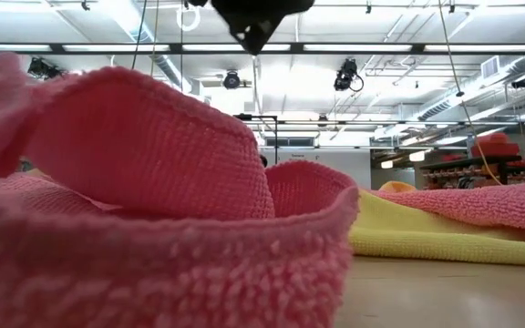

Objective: Fold microfiber towels
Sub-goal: Fold the top pink microfiber cloth

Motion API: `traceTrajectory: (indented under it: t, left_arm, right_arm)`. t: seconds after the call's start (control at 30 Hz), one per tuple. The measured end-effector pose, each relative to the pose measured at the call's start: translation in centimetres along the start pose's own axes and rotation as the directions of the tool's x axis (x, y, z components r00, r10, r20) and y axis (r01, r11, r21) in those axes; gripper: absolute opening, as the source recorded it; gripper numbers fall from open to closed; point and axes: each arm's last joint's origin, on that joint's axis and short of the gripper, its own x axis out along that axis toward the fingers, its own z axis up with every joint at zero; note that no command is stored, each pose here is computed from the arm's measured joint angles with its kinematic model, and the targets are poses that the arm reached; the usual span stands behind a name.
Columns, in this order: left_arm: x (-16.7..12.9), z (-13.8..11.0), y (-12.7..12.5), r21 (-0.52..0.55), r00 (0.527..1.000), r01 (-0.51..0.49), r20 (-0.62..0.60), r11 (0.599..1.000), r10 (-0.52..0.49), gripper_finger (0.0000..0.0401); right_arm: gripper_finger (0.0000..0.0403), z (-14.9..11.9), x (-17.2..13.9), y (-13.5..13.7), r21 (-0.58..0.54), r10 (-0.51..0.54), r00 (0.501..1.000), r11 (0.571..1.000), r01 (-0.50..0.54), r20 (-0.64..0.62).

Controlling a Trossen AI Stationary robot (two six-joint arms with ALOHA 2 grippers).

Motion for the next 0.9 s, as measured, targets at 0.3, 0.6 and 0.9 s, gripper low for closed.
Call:
traceTrajectory:
  t: [0.3, 0.6, 0.9]
  left_arm:
    - [1.3, -0.6, -0.9, -0.017, 1.000, -0.017, 0.008, 1.000, 0.018, 0.0107]
    - [1.3, -0.8, -1.7, -0.073, 1.000, 0.000, -0.005, 0.997, 0.000, 0.0107]
    - [1.3, -0.8, -2.5, -0.074, 1.000, 0.002, -0.002, 0.997, -0.002, 0.0107]
  right_arm:
    - [0.0145, 1.7, 2.2, 2.9, -0.158, -0.059, 0.998, 0.986, 0.054, -0.030]
    - [0.0138, 1.4, 4.5, 3.5, -0.337, -0.174, 0.984, 0.929, 0.152, -0.036]
    - [0.0011, 4.1, 4.4, 3.9, -0.261, 0.007, 0.998, 0.965, 0.010, 0.064]
